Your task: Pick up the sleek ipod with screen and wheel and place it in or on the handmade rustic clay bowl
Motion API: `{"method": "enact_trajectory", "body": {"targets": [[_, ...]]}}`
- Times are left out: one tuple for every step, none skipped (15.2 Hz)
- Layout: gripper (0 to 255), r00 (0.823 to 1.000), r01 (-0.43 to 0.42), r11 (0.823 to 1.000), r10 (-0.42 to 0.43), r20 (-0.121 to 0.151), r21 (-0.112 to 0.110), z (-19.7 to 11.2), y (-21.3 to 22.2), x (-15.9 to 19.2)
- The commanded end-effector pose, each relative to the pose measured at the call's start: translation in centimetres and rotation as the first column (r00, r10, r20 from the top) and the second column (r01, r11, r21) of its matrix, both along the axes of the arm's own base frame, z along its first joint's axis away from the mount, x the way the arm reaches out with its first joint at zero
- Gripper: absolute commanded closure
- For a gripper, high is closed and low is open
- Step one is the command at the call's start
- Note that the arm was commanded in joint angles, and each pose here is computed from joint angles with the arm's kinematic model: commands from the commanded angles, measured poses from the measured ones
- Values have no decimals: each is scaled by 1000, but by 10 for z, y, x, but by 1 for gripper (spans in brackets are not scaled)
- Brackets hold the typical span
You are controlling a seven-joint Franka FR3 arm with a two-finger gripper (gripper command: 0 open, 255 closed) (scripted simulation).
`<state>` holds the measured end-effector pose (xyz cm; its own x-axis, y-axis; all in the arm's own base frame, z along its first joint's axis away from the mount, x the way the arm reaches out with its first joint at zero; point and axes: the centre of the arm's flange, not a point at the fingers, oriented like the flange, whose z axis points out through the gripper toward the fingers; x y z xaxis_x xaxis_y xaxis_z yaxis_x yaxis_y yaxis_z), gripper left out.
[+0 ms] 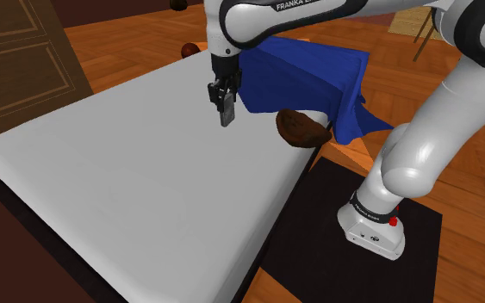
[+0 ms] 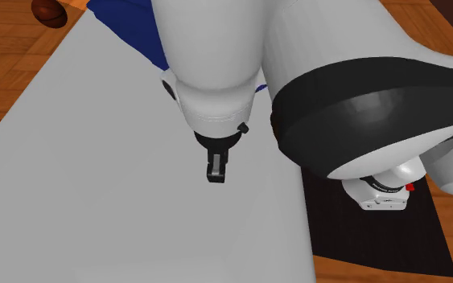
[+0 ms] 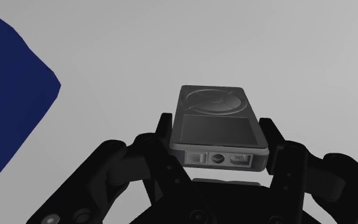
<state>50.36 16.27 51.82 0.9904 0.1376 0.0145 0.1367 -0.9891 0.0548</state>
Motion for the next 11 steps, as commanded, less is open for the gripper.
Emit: {"method": "enact_trajectory", "body": {"targets": [[255,1000,0,1000,0,0,0,11,1,-1],[255,1000,0,1000,0,0,0,16,1,-1],[255,1000,0,1000,0,0,0,22,1,-1],[255,1000,0,1000,0,0,0,27,1,-1],[255,1000,0,1000,0,0,0,32,1,-1],[255,1000,0,1000,0,0,0,38,1,-1],[255,1000,0,1000,0,0,0,43,1,-1],[255,1000,0,1000,0,0,0,48,1,-1],[255,1000,0,1000,0,0,0,53,1,-1],[255,1000,0,1000,0,0,0,59,1,-1],[255,1000,0,1000,0,0,0,64,1,-1]]}}
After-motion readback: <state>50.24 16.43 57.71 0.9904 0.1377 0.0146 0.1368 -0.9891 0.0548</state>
